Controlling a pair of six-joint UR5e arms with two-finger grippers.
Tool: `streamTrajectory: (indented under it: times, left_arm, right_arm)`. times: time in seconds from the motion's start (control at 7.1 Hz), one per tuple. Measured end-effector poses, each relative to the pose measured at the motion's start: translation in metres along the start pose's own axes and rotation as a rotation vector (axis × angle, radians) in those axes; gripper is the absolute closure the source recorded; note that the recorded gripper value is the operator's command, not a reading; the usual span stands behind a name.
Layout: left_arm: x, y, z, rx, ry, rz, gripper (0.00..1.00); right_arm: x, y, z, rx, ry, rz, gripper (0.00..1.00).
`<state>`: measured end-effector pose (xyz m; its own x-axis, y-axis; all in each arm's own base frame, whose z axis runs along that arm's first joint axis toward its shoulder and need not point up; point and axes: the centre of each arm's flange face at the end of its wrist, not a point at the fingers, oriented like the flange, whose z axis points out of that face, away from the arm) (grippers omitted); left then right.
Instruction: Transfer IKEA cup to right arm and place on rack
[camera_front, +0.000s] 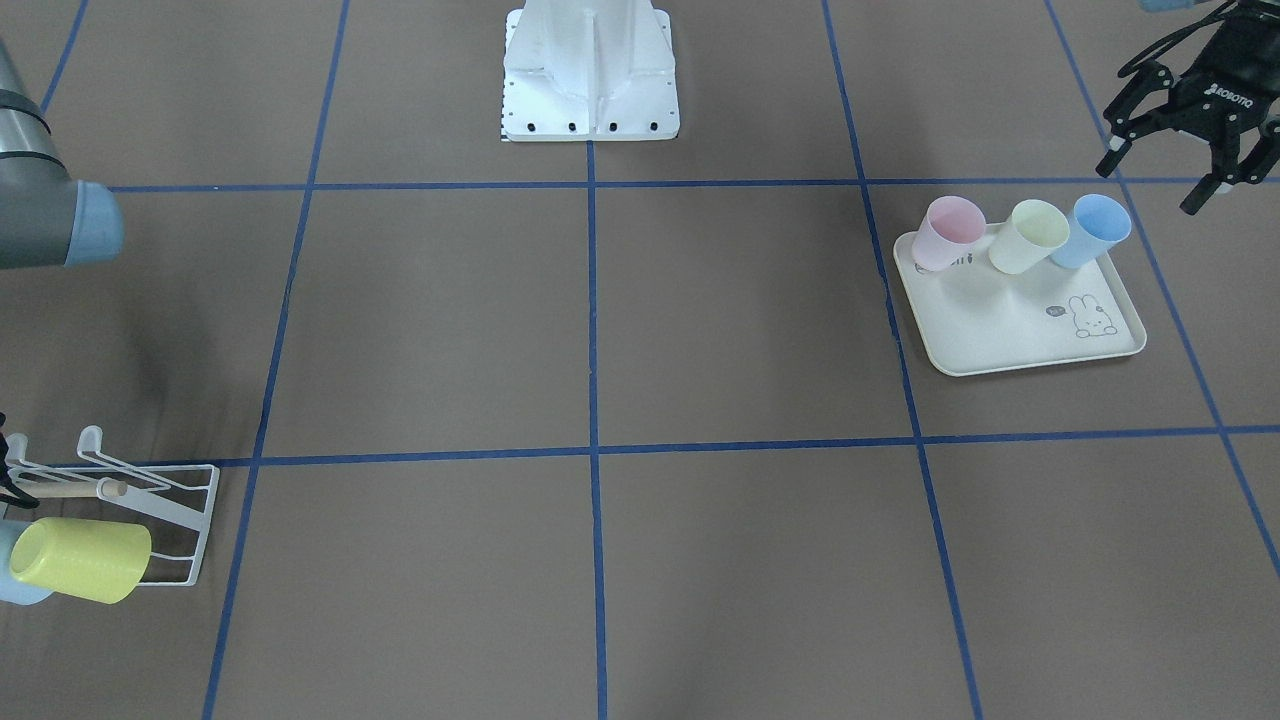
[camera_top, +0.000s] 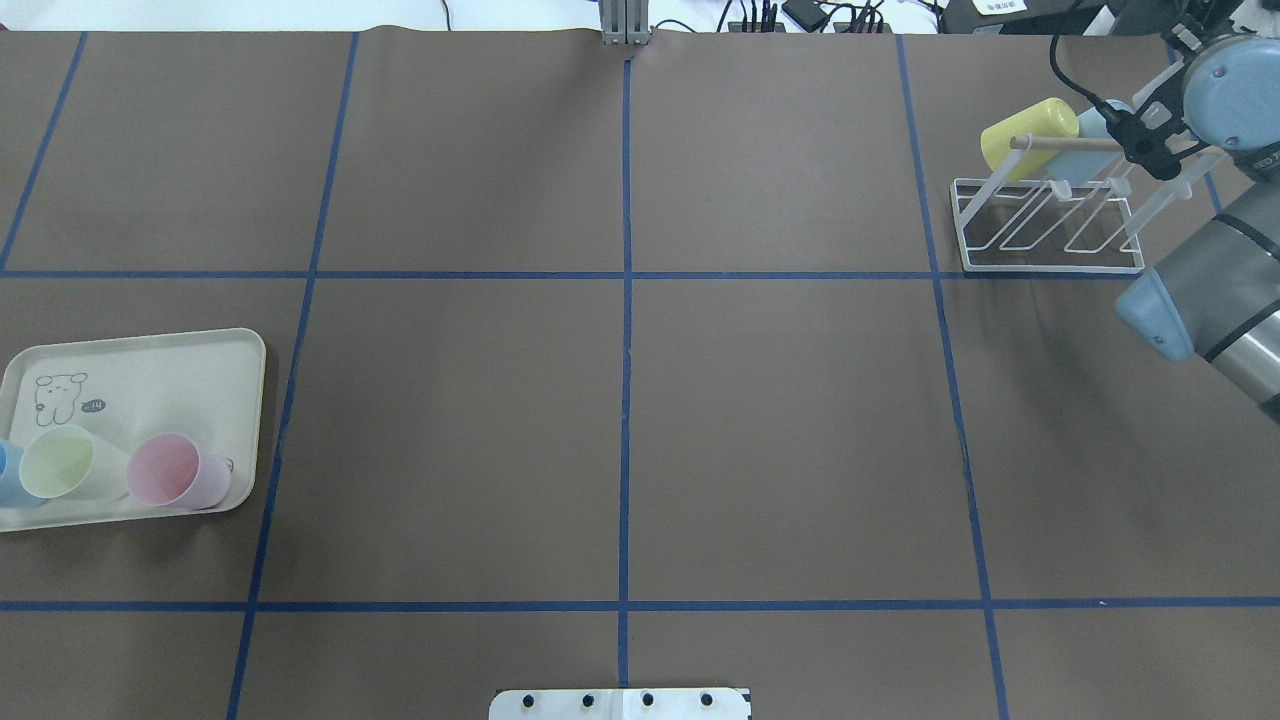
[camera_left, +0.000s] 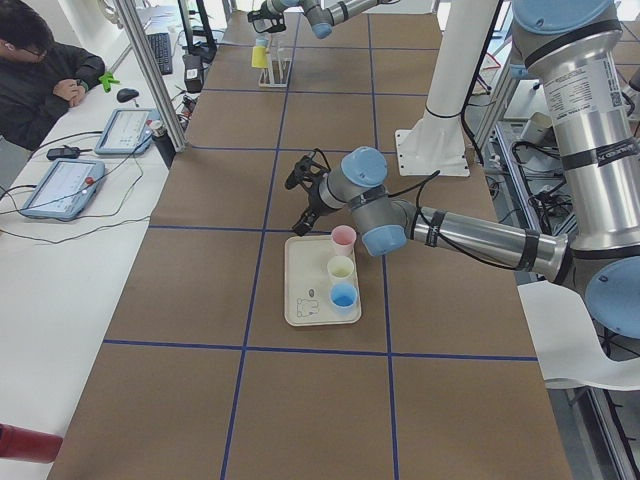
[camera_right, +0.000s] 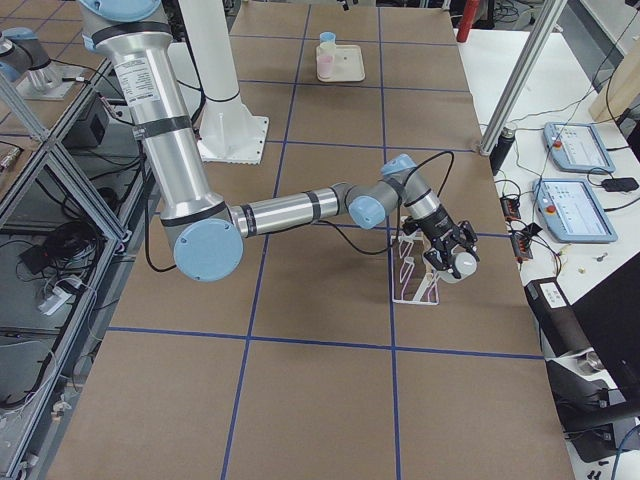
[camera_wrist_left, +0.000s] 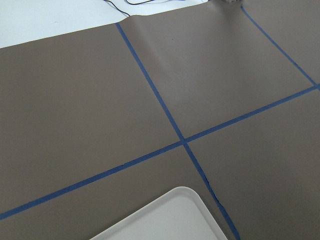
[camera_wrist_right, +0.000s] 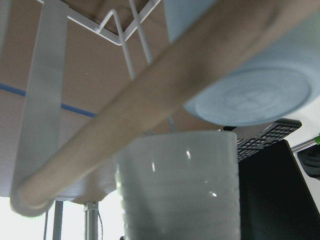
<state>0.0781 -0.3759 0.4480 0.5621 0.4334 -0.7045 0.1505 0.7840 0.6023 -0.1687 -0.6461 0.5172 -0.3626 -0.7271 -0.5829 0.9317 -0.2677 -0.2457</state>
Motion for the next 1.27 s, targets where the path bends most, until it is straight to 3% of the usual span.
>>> streamTrajectory:
  times: [1.27]
  left_arm:
    - [-0.0025,0.0016,0.0025,-0.005,-0.003,-0.004,0.00]
  right_arm:
    - [0.0021,-0.0070,-0.0019,-0.059,0.006,-0.043,1.00]
